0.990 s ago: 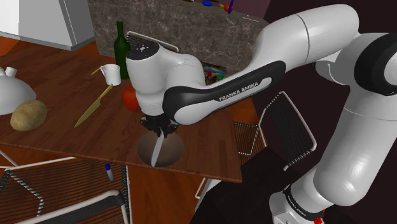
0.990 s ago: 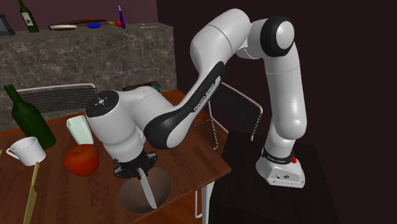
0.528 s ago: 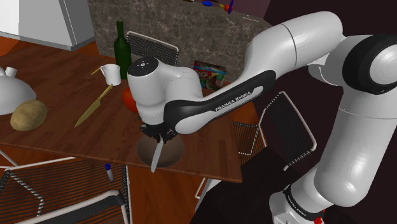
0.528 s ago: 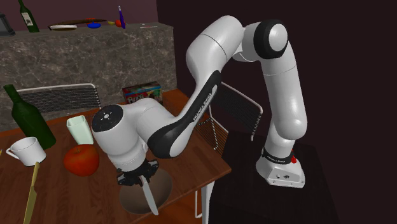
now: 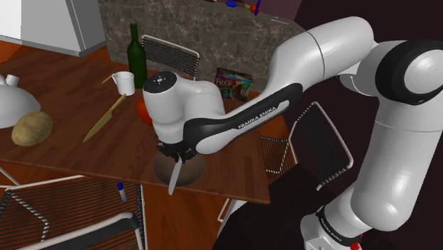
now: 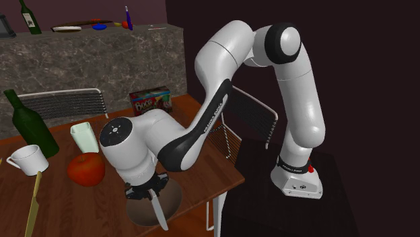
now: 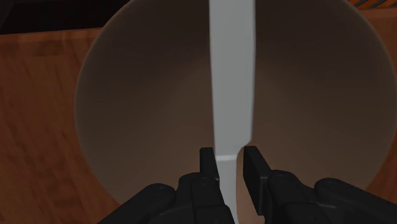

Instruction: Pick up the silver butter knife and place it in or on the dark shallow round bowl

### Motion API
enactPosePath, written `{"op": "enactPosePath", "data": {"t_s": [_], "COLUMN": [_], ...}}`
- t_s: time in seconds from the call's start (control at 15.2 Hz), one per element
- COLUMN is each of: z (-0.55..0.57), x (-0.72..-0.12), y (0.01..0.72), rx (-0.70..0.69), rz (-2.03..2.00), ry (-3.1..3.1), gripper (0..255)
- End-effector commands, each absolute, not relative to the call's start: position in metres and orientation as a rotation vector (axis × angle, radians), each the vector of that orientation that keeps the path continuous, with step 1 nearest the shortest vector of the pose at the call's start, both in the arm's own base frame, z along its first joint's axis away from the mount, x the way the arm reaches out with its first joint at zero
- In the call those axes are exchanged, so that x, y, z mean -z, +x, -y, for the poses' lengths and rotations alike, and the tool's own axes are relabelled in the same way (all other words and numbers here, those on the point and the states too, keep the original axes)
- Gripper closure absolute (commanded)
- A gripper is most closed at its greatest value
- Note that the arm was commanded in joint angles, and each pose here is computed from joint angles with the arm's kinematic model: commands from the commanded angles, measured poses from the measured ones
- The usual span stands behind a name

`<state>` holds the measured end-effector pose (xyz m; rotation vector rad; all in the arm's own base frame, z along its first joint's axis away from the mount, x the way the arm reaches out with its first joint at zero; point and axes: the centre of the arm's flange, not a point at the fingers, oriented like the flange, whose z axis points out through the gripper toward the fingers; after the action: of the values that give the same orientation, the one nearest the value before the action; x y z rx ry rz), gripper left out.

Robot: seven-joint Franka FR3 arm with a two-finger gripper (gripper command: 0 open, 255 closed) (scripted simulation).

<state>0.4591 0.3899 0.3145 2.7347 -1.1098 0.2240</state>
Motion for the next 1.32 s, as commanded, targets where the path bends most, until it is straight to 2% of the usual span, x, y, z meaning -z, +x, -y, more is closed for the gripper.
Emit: {"op": "enactPosePath", "data": {"t_s": [0.0, 0.07, 0.13, 0.46, 0.73, 1.25], "z": [-0.39, -0.39, -0.39, -0.39, -0.401, -0.401], "x": [-0.314, -0.314, -0.314, -0.314, -0.362, -0.362], "y": [0.459, 0.459, 0.459, 0.459, 0.455, 0.455], "rx": [-0.223, -0.223, -0.223, -0.223, -0.223, -0.223], "rz": [1.109, 1.109, 1.109, 1.109, 1.109, 1.109], "ry": [2.735, 2.735, 2.735, 2.735, 2.735, 2.735], "gripper": [255, 255, 0, 0, 0, 0]}}
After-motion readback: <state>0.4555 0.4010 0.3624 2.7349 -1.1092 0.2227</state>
